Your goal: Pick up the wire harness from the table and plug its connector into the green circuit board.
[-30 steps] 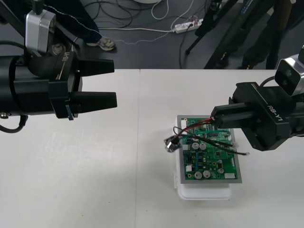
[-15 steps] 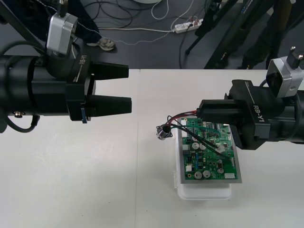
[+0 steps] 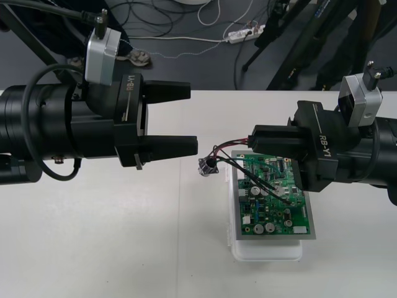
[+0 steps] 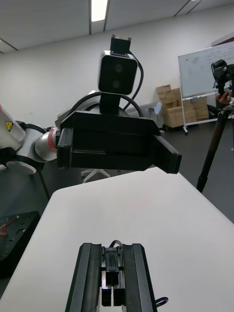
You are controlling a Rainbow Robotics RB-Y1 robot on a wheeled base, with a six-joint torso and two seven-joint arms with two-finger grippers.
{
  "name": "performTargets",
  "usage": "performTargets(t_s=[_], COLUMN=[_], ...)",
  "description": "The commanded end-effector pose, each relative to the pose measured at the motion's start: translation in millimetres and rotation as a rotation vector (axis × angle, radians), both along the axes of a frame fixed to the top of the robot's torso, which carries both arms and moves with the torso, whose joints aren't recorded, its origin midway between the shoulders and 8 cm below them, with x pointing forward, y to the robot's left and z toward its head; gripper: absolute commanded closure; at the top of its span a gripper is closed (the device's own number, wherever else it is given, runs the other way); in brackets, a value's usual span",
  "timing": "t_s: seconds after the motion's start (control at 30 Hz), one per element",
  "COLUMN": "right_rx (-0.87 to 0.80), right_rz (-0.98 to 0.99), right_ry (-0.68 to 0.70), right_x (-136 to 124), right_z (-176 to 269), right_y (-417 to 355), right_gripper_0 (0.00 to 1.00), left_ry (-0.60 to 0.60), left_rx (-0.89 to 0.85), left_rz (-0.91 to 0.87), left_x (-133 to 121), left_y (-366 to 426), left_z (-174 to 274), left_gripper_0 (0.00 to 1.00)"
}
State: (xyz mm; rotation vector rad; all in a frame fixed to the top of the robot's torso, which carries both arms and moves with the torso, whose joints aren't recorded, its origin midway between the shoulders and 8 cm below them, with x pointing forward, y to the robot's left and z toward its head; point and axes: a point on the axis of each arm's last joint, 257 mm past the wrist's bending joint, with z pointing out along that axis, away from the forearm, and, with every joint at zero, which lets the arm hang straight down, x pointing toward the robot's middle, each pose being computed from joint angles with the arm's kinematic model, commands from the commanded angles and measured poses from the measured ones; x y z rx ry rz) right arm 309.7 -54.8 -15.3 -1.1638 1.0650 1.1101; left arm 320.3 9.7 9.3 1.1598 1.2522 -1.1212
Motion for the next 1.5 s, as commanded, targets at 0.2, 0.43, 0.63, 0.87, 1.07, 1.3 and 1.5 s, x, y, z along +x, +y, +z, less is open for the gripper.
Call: performTargets(t_s=[0.2, 0.43, 0.63, 0.87, 1.07, 1.3, 1.5], right_rx=[0.02, 0.019, 0.025, 0.065, 0.088, 0.098, 0.095], right_rz=[0.013, 0.026, 0.034, 0.053, 0.06, 0.056, 0.053], right_ry=[-0.075, -0.087, -0.094, -0.088, -0.092, -0.105, -0.112], right_x=[-13, -16, -19, -25, -29, -29, -30], right_z=[2, 0, 1, 7, 11, 10, 7], right_y=[16, 21, 22, 23, 22, 23, 24], right_gripper_0=[1.0, 1.0, 1.0, 1.0, 1.0, 1.0, 1.0], left_ry=[-0.091, -0.102, -0.106, -0.131, -0.145, -0.149, -0.161], left_rx=[-0.092, -0.095, -0.091, -0.105, -0.118, -0.136, -0.152], left_rz=[0.027, 0.028, 0.0, -0.047, -0.074, -0.117, -0.127], left_x=[3, 2, 8, 9, 0, -14, -17], left_y=[-26, -30, -24, -17, -16, -21, -27], left_z=[13, 6, -3, -16, -22, -25, -23], left_gripper_0=[0.0, 0.0, 0.0, 0.0, 0.0, 0.0, 0.01])
